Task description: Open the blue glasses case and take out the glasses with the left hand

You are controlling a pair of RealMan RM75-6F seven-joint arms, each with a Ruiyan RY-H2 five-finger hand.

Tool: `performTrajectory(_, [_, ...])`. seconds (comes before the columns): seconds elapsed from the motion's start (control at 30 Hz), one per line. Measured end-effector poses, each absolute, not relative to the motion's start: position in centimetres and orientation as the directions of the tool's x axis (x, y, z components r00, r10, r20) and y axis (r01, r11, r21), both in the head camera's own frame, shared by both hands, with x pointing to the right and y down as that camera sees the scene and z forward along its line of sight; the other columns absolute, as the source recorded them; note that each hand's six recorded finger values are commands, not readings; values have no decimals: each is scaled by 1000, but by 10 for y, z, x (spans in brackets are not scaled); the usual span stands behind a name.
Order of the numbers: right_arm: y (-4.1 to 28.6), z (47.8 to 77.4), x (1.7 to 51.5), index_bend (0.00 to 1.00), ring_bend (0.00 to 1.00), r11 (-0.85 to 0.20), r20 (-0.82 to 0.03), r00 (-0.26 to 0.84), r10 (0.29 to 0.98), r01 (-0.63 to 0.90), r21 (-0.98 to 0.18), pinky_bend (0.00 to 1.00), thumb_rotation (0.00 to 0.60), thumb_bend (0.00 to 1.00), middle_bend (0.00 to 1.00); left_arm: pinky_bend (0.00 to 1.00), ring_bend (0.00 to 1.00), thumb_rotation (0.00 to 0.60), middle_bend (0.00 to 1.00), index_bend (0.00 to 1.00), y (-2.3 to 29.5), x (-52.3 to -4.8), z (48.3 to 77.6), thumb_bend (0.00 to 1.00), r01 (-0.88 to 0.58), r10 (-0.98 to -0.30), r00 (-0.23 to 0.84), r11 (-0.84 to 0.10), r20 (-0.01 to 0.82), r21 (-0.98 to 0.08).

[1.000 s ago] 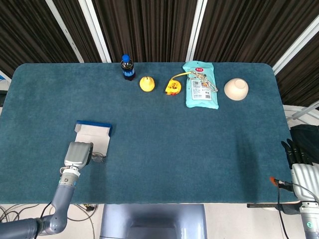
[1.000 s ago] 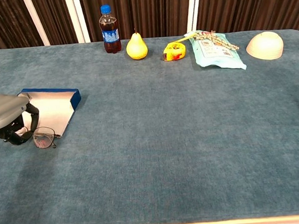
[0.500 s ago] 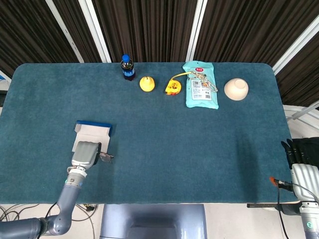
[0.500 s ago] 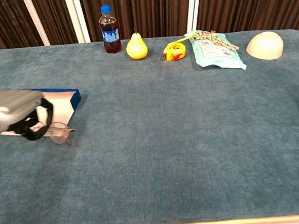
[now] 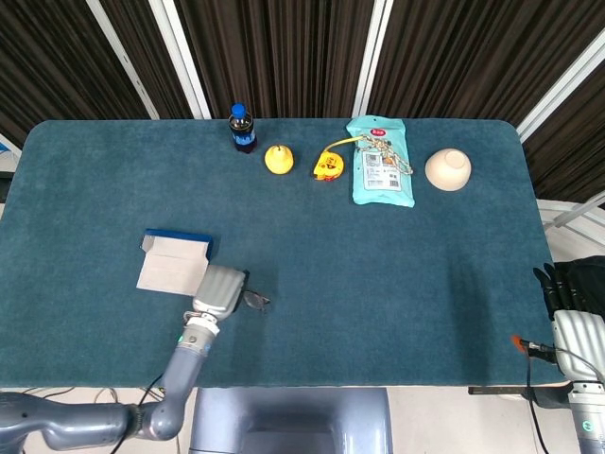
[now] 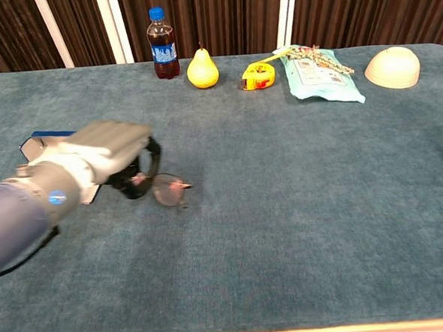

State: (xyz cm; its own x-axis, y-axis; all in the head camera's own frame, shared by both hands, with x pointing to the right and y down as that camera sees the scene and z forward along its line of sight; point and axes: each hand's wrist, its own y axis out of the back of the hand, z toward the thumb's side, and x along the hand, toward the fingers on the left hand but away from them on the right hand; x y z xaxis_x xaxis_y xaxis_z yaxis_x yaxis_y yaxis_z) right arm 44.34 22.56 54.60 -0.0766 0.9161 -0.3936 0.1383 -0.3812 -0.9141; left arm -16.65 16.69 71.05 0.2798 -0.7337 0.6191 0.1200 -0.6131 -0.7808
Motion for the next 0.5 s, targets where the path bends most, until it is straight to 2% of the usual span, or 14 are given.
performTrajectory(0.2, [225,547,444,0,0,-383,-396,-79,915,139,-913,214,600,176,0,1000,957,600,1000,566,157,-136,716,472,90,-741,272,-616,614,-783])
performTrajectory(0.37, [225,547,445,0,0,-383,-396,-84,914,139,-913,215,600,175,0,1000,944,600,1000,425,154,-127,724,352,95,-742,245,-622,624,-777])
performTrajectory(0.5, [225,546,445,0,0,-383,-397,-85,914,139,-913,215,600,176,0,1000,936,600,1000,355,154,-127,726,295,94,-747,234,-619,622,-779])
